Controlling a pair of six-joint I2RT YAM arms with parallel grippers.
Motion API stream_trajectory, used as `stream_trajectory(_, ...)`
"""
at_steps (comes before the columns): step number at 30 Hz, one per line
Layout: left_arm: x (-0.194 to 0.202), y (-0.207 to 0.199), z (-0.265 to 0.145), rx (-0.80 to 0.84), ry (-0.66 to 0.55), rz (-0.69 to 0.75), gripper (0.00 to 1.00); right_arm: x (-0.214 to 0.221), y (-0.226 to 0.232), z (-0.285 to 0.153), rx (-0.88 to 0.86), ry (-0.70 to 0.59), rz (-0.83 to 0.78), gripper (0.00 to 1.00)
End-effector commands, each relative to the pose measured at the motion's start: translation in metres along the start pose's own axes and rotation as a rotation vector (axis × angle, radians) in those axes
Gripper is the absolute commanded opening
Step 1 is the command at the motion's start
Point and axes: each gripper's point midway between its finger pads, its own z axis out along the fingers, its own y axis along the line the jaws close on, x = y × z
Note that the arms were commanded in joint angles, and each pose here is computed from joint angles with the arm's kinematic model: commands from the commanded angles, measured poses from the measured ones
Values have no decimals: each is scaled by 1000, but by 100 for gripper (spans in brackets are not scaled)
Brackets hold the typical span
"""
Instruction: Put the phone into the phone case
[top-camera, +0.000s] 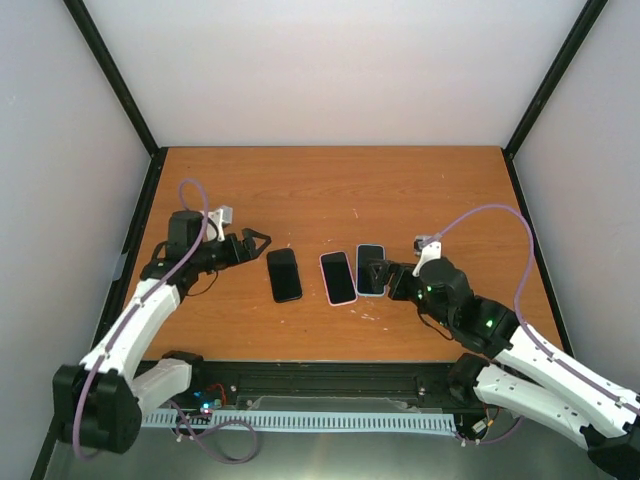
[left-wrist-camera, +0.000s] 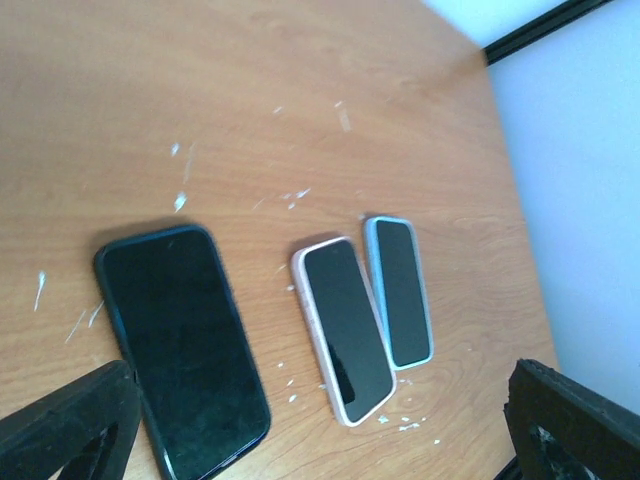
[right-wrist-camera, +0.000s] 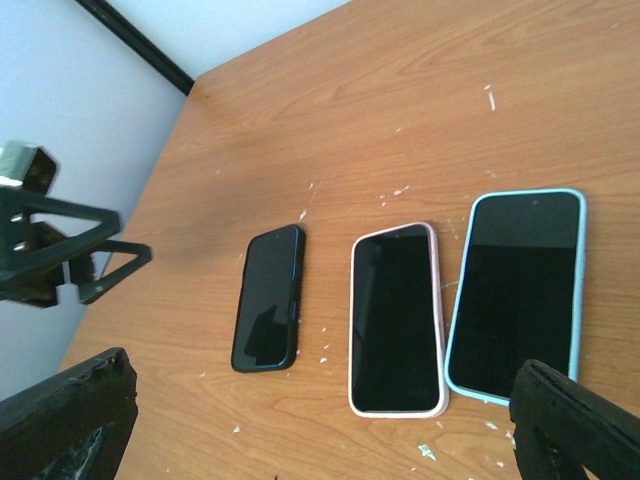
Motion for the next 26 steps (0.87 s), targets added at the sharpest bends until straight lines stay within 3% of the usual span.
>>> stream_trajectory(1, -22, -44, -39, 85, -120, 155, 99, -21, -3, -13, 72, -40, -33, 100)
stream_trajectory(9, -21, -95, -81, 253, -201, 248, 99, -44, 13, -33, 55, -54, -31, 100)
stream_trajectory(26, -13, -99, -90, 281, -220, 264, 100, -41, 9, -42, 37, -62, 24, 100)
